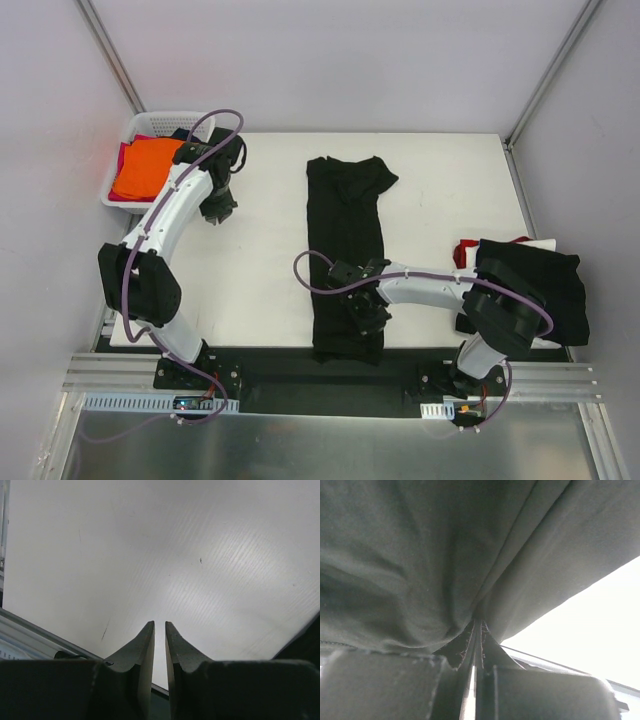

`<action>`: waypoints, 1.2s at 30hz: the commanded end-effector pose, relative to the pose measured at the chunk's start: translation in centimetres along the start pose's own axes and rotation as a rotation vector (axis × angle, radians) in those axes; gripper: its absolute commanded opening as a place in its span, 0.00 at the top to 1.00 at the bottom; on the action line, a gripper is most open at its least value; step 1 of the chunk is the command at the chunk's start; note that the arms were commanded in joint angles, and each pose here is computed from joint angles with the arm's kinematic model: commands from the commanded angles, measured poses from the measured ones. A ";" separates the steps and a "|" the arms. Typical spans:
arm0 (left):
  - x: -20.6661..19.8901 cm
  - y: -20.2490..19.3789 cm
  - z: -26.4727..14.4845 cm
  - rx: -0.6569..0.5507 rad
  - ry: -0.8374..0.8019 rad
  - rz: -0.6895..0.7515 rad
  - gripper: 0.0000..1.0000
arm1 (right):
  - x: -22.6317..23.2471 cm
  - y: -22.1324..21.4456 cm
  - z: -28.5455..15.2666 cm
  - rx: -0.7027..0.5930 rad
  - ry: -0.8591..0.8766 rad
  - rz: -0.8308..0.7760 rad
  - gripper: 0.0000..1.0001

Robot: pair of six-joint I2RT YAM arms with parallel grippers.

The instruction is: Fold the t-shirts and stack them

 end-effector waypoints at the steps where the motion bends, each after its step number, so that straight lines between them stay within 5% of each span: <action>1: -0.1 0.6 -0.2 0.009 -0.012 0.001 0.86 | -0.8 0.2 -0.9 0.002 -0.030 0.002 0.99; 6: -1.6 0.3 -0.7 0.056 -0.087 -0.015 0.87 | -1.4 2.7 -5.2 -0.190 0.018 0.043 0.87; 12: -4.4 0.6 -2.4 0.074 -0.280 -0.006 0.86 | -4.8 6.0 -11.6 -0.410 -0.040 0.127 0.99; 24: -5.2 -2.8 -0.8 0.217 -0.290 0.038 0.91 | -10.5 17.2 -6.1 -0.217 0.121 0.136 0.99; 36: -4.1 -3.6 0.0 0.237 -0.229 0.067 0.90 | -16.6 24.7 -3.6 -0.266 0.199 0.257 0.99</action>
Point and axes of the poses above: each gripper's point midway between its finger pads, its own z axis out along the fingers, its own x axis along the line the jaws close on, y = z × x, the point moved 3 cm from there along -z, back along the fingers, and after that the axes turned 14 degrees about -z, right-handed, at the moved point
